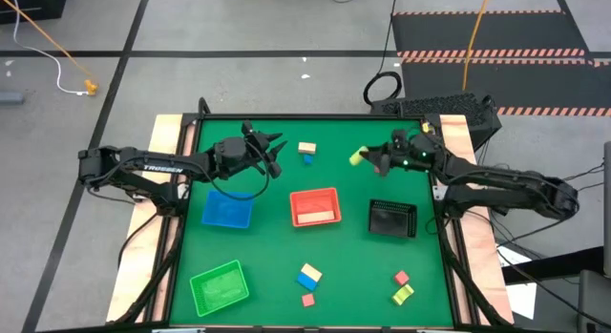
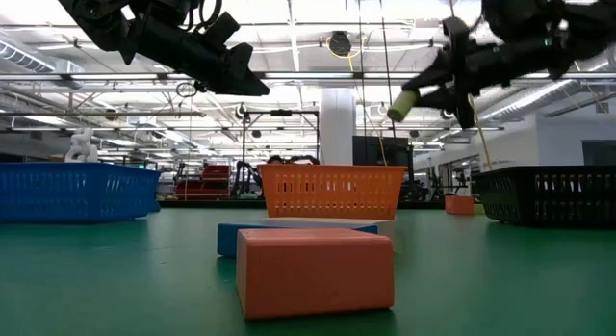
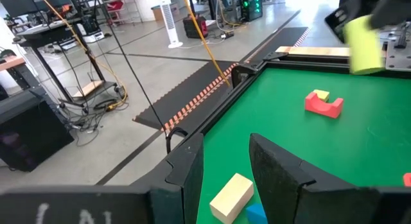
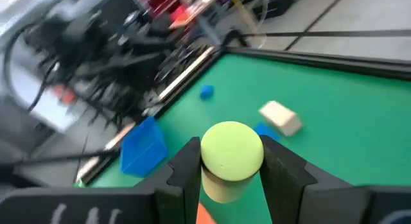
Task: Sort & place blocks by color
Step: Put the top green block into the black bin
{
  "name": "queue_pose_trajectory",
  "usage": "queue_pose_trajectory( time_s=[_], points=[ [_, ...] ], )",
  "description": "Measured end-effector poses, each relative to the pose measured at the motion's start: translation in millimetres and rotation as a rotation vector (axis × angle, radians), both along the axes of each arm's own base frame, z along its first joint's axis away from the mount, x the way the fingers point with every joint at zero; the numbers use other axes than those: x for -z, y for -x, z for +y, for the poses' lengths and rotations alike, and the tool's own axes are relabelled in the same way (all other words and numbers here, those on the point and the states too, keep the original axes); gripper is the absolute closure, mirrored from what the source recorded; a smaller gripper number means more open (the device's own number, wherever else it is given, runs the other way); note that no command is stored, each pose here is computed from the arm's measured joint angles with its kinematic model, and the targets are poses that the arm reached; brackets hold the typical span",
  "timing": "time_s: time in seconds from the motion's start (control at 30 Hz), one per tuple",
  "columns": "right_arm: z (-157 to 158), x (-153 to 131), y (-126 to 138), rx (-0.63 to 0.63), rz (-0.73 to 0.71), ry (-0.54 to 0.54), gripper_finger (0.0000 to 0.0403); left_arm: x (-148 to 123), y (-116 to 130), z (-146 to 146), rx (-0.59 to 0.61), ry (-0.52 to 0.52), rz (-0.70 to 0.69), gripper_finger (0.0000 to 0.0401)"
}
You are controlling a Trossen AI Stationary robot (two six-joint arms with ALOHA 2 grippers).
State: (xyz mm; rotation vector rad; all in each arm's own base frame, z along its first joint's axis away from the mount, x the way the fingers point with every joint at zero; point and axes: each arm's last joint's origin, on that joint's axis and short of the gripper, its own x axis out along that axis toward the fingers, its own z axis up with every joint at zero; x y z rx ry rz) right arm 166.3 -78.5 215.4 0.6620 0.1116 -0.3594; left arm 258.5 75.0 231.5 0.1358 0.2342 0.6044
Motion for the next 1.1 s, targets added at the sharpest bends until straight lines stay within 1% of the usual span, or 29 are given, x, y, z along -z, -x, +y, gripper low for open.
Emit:
queue_pose_trajectory(
  time_s=[0.1,0.17,0.23,0.37,0.5,0.57,0.8,0.97,1.03,1.1],
  points=[
    [10.2,-11.9,-8.0,-0.034,0.125,0.059,0.0293,0.0,0.0,0.0,0.0,0.0,0.0,0.0274],
    [16.1,-16.1,-9.7,-0.048,0.239,0.056,0.0293,0.0,0.0,0.0,0.0,0.0,0.0,0.0274],
    [22.1,-19.2,-9.1,-0.066,0.342,0.027,0.0293,0.0,0.0,0.0,0.0,0.0,0.0,0.0274],
    [36.3,-17.1,-3.8,-0.117,0.509,-0.097,0.0293,0.0,0.0,0.0,0.0,0.0,0.0,0.0274],
    [52.1,-11.2,0.7,-0.246,0.584,-0.242,0.0293,0.0,0.0,0.0,0.0,0.0,0.0,0.0274],
    [59.6,-8.5,2.9,-0.288,0.623,-0.29,0.0293,0.0,0.0,0.0,0.0,0.0,0.0,0.0274],
    [74.0,2.3,17.3,-0.293,0.823,-0.376,0.0293,0.0,0.0,0.0,0.0,0.0,0.0,0.0274],
    [77.6,5.4,17.6,-0.306,0.867,-0.377,0.0293,0.0,0.0,0.0,0.0,0.0,0.0,0.0274],
    [78.3,6.1,17.7,-0.31,0.877,-0.376,0.0276,0.0,0.0,0.0,0.0,0.0,0.0,0.0274],
    [78.5,6.1,17.8,-0.307,0.877,-0.382,0.0238,0.4,0.1,0.0,0.0,0.001,0.004,0.0274]
  ],
)
